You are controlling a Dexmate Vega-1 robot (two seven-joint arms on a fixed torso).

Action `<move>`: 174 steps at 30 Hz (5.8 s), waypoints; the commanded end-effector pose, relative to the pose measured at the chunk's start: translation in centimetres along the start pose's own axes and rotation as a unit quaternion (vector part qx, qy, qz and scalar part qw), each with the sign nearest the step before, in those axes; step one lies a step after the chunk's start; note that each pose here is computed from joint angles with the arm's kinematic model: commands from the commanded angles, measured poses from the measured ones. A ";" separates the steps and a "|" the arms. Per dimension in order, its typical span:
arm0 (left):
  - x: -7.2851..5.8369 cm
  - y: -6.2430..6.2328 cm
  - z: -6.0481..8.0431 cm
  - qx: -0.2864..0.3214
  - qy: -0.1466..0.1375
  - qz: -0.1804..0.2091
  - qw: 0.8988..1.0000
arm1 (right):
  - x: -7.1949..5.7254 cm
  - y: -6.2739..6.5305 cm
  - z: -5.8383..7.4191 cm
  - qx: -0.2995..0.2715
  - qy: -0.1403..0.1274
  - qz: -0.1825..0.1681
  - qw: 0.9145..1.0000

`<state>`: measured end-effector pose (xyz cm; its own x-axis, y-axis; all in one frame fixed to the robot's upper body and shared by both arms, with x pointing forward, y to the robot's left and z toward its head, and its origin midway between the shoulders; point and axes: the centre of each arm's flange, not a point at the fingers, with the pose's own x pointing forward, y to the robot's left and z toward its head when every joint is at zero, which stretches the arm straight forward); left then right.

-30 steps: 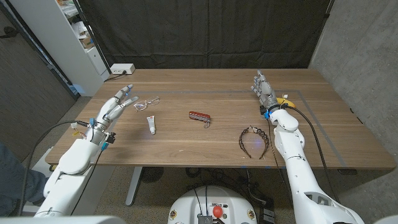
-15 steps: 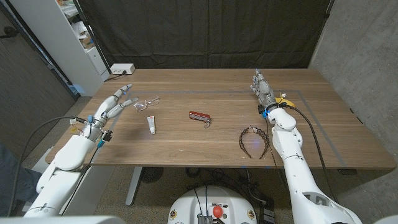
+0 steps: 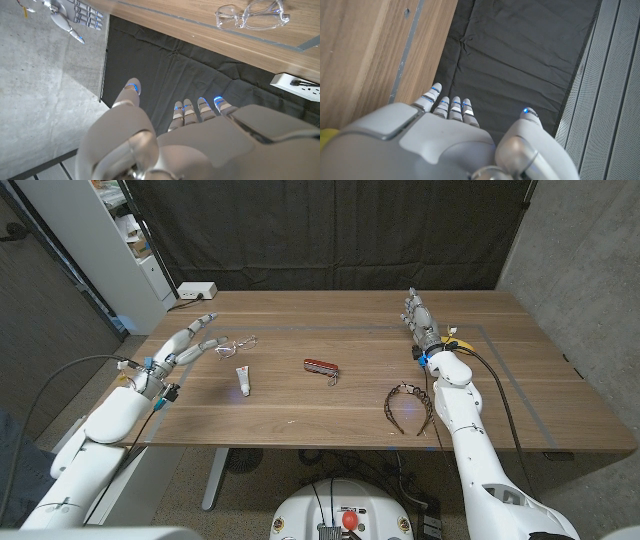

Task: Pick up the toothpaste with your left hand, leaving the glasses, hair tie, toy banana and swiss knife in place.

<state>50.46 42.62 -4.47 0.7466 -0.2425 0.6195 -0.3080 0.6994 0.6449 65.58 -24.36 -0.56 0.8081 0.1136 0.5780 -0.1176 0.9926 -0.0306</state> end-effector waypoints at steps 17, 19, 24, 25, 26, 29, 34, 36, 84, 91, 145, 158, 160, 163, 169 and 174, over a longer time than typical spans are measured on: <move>-0.4 -0.1 1.5 0.076 0.021 -0.032 0.996 | 0.2 0.3 0.6 -0.006 -0.009 -0.007 1.000; -0.5 -0.2 1.7 0.085 0.021 -0.030 0.996 | 0.1 0.3 0.7 -0.006 -0.009 -0.007 1.000; -0.9 -0.2 2.4 0.113 0.029 -0.026 0.993 | 0.1 0.1 0.7 -0.007 -0.009 -0.008 1.000; -1.0 -0.2 2.4 0.115 0.030 -0.027 0.993 | 0.1 0.1 0.7 -0.007 -0.010 -0.008 1.000; -1.1 -0.2 2.6 0.117 0.030 -0.025 0.992 | 0.1 0.1 0.7 -0.006 -0.010 -0.008 1.000; -1.3 -0.3 2.9 0.126 0.031 -0.022 0.991 | 0.2 0.1 0.7 -0.006 -0.009 -0.006 1.000; -1.4 -0.6 3.3 0.144 0.036 -0.031 0.989 | 0.1 0.1 0.7 -0.006 -0.008 -0.005 1.000; -1.4 -0.9 3.5 0.153 0.040 -0.036 0.987 | 0.0 0.0 0.7 -0.006 -0.008 -0.005 1.000; -2.6 -1.1 5.6 0.311 0.044 -0.049 0.948 | -0.8 0.2 0.7 -0.007 -0.004 -0.014 1.000; -2.8 -1.3 5.6 0.337 0.029 -0.036 0.940 | -0.9 0.1 0.8 -0.008 -0.004 -0.016 1.000; -1.1 -2.6 6.0 0.456 0.017 -0.098 0.884 | -1.2 -0.2 1.3 -0.001 -0.004 -0.035 0.999; -0.7 -2.7 6.5 0.487 0.019 -0.118 0.865 | -1.1 -0.2 0.9 0.011 -0.007 -0.044 0.999; -0.6 -2.6 6.5 0.491 0.019 -0.120 0.863 | -1.1 -0.3 0.9 0.011 -0.009 -0.044 0.999; -0.6 -2.6 6.7 0.497 0.016 -0.120 0.859 | -1.1 -0.3 0.9 0.012 -0.010 -0.045 0.999; -0.5 -2.8 6.7 0.507 0.012 -0.130 0.852 | -1.3 -0.6 0.8 0.014 -0.009 -0.047 0.999; -0.4 -3.4 6.4 0.513 0.016 -0.149 0.845 | -1.4 -0.7 0.7 0.014 -0.007 -0.049 0.999</move>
<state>46.98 36.44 -3.68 0.8728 -0.2724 0.4049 -0.4756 -0.2887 0.8310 64.14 -24.95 -0.49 0.8060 0.0239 0.5914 -0.0588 0.9975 0.0399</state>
